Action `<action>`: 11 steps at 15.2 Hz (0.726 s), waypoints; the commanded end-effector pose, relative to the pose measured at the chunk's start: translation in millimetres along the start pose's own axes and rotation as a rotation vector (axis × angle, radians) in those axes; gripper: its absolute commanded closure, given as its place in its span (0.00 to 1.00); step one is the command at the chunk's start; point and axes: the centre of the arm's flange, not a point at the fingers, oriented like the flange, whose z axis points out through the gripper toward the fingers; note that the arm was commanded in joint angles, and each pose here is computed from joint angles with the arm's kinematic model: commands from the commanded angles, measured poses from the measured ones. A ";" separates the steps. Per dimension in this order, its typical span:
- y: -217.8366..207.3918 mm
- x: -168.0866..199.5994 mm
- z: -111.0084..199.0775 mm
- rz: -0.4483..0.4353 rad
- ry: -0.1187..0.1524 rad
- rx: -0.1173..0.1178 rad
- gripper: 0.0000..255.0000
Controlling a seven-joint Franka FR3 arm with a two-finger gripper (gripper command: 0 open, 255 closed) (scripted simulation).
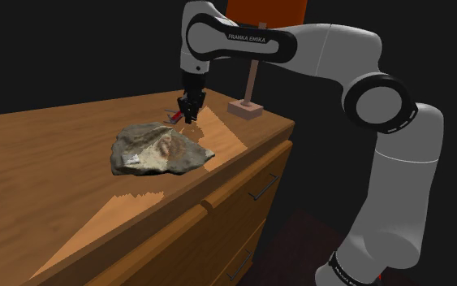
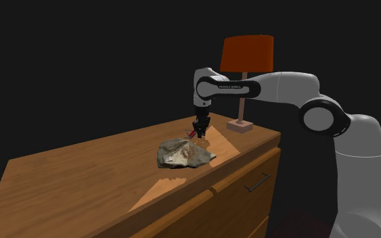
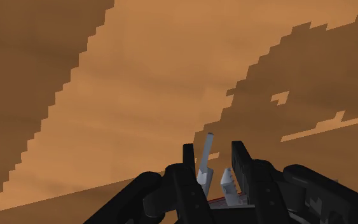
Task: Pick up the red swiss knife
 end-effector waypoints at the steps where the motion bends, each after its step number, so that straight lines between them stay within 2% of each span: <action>1: 2.3 0.2 2.6 0.003 -0.004 -0.002 1.00; 3: 2.6 0.3 2.4 0.003 -0.004 -0.002 1.00; 11: 3.4 0.8 -39.8 0.003 -0.004 -0.002 1.00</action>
